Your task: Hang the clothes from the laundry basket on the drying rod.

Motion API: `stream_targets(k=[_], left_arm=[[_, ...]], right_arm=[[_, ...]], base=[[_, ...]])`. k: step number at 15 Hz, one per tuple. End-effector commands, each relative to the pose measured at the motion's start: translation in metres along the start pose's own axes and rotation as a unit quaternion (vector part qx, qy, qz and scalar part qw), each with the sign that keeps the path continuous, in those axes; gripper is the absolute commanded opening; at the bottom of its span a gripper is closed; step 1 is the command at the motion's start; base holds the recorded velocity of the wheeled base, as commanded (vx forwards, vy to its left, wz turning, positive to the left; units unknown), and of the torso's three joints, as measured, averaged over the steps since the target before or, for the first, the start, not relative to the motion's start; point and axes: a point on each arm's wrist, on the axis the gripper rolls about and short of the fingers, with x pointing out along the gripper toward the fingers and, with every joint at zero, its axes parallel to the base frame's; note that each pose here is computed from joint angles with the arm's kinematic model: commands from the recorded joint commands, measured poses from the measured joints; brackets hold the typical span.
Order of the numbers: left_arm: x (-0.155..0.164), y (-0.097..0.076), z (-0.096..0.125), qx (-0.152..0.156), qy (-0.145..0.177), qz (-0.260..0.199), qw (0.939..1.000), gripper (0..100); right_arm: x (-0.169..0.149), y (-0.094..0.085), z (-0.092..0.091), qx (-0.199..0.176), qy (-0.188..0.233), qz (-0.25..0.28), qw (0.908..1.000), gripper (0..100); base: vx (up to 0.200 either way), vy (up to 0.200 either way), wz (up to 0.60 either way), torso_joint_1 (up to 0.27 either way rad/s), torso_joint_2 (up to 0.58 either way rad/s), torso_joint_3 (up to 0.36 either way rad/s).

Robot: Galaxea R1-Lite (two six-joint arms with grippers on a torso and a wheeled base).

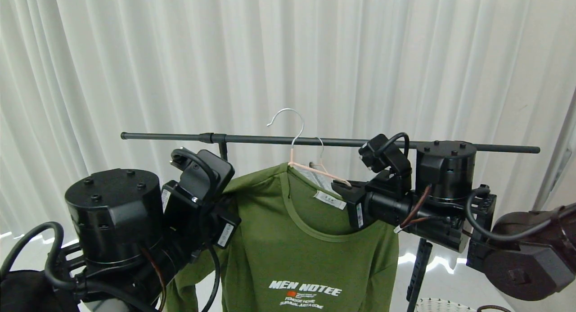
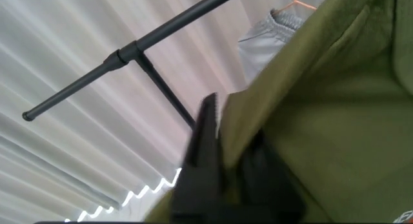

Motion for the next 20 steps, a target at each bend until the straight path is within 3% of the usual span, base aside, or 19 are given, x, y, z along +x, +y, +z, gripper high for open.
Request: stream_targets(k=[1, 6, 10, 13, 16, 20], left_arm=[[-0.004, 0.003, 0.001, -0.005, -0.006, 0.004, 1.0000, 100], [-0.039, 0.027, -0.007, -0.026, -0.027, 0.029, 0.9989, 100], [-0.049, 0.033, -0.047, -0.025, 0.034, 0.038, 0.9984, 100], [-0.045, 0.022, -0.073, -0.055, 0.077, -0.023, 0.9953, 100], [-0.044, 0.019, -0.080, -0.054, 0.090, -0.039, 0.9937, 100], [-0.035, 0.019, -0.074, -0.090, 0.088, -0.036, 0.9914, 100]], right_arm=[[-0.007, -0.003, 0.003, 0.000, -0.005, -0.006, 1.0000, 0], [-0.025, -0.032, 0.007, 0.000, -0.014, -0.053, 0.9985, 0], [-0.048, -0.034, 0.006, 0.000, -0.029, -0.062, 0.9977, 0], [-0.061, -0.031, 0.007, -0.013, -0.057, -0.059, 0.9966, 0], [-0.066, -0.028, 0.004, -0.028, -0.071, -0.046, 0.9960, 0], [-0.071, -0.024, 0.007, -0.046, -0.093, -0.016, 0.9945, 0]], base=[[0.000, 0.000, 0.00, 0.000, 0.00, 0.000], [0.000, 0.000, 0.00, 0.000, 0.00, 0.000], [0.000, 0.000, 0.00, 0.000, 0.00, 0.000], [0.000, 0.000, 0.00, 0.000, 0.00, 0.000], [0.000, 0.000, 0.00, 0.000, 0.00, 0.000], [0.000, 0.000, 0.00, 0.000, 0.00, 0.000]])
